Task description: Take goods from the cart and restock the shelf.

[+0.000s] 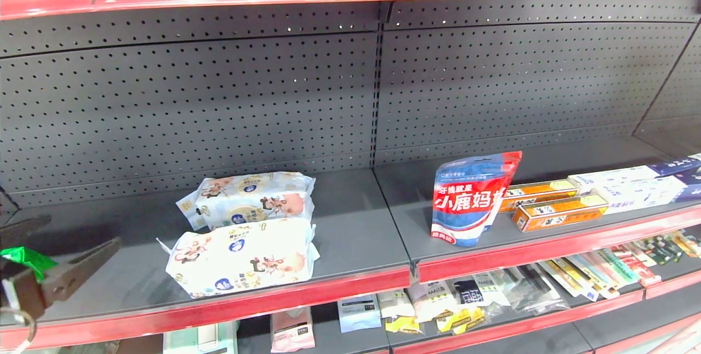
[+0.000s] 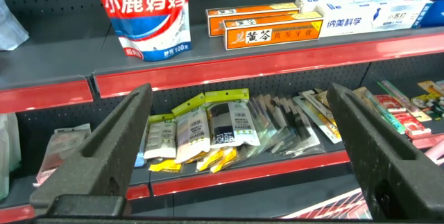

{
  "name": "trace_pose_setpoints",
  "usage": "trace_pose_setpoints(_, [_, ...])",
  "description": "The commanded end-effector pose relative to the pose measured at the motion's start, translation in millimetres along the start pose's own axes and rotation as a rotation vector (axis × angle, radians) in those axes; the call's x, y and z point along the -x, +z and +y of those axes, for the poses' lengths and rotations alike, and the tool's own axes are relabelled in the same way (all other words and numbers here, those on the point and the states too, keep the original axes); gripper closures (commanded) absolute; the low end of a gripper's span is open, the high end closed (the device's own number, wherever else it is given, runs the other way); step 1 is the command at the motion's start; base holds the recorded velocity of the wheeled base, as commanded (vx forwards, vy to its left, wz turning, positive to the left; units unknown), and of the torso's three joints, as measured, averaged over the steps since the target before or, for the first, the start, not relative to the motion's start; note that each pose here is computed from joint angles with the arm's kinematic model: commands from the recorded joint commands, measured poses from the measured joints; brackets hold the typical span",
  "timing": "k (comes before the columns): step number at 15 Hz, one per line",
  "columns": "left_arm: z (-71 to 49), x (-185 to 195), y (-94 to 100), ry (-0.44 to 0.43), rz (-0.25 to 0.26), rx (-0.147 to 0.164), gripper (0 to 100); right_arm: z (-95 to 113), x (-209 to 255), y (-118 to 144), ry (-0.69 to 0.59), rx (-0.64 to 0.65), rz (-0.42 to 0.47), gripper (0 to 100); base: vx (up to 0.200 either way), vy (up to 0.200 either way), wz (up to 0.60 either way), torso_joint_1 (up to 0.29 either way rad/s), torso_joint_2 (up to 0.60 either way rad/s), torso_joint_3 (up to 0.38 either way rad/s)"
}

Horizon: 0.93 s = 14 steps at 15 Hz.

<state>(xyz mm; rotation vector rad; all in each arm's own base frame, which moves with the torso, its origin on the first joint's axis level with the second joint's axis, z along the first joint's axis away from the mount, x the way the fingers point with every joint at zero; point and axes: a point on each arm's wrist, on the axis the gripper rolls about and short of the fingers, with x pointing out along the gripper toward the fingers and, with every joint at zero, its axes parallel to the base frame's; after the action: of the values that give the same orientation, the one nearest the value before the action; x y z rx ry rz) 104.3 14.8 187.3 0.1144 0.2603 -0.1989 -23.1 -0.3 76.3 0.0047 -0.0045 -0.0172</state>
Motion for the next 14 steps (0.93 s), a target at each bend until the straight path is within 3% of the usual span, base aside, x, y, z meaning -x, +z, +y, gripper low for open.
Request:
trace_pose_setpoints(1, [-19.5, 43, -12.3, 0.055, -0.154, -0.015, 0, 0, 0, 0, 0.000, 0.000, 0.001, 0, 0.000, 0.000, 0.00, 0.000, 0.00, 0.000])
trace_pose_setpoints(2, [-20.6, 46, -16.8, 0.099, -0.152, -0.005, 0, 0, 0, 0, 0.000, 0.000, 0.001, 0, 0.000, 0.000, 0.00, 0.000, 0.00, 0.000])
trace_pose_setpoints(4, [-26.5, 50, -36.0, 0.102, -0.140, -0.005, 0, 0, 0, 0, 0.000, 0.000, 0.001, 0, 0.000, 0.000, 0.00, 0.000, 0.00, 0.000])
trace_pose_setpoints(6, [-37.6, 59, -63.6, 0.074, -0.161, -0.075, 0, 0, 0, 0, 0.000, 0.000, 0.001, 0, 0.000, 0.000, 0.00, 0.000, 0.00, 0.000])
trace_pose_setpoints(8, [-45.3, 67, -71.1, -0.067, -0.227, -0.107, 0, 0, 0, 0, 0.000, 0.000, 0.001, 0, 0.000, 0.000, 0.00, 0.000, 0.00, 0.000])
trace_pose_setpoints(9, [-49.5, 73, -78.9, -0.075, -0.255, -0.119, 0, 0, 0, 0, 0.000, 0.000, 0.001, 0, 0.000, 0.000, 0.00, 0.000, 0.00, 0.000])
trace_pose_setpoints(10, [-49.5, 73, -78.9, -0.075, -0.255, -0.119, 0, 0, 0, 0, 0.000, 0.000, 0.001, 0, 0.000, 0.000, 0.00, 0.000, 0.00, 0.000])
trace_pose_setpoints(13, [-57.7, 90, -112.4, 0.119, -0.211, -0.080, 0, 0, 0, 0, 0.003, 0.000, 0.001, 0, 0.000, 0.000, 0.00, 0.000, 0.00, 0.000])
trace_pose_setpoints(14, [-56.9, 90, -113.6, 0.155, -0.192, -0.068, 0, 0, 0, 0, 0.002, 0.002, 0.001, 0, 0.000, 0.000, 0.00, 0.000, 0.00, 0.000])
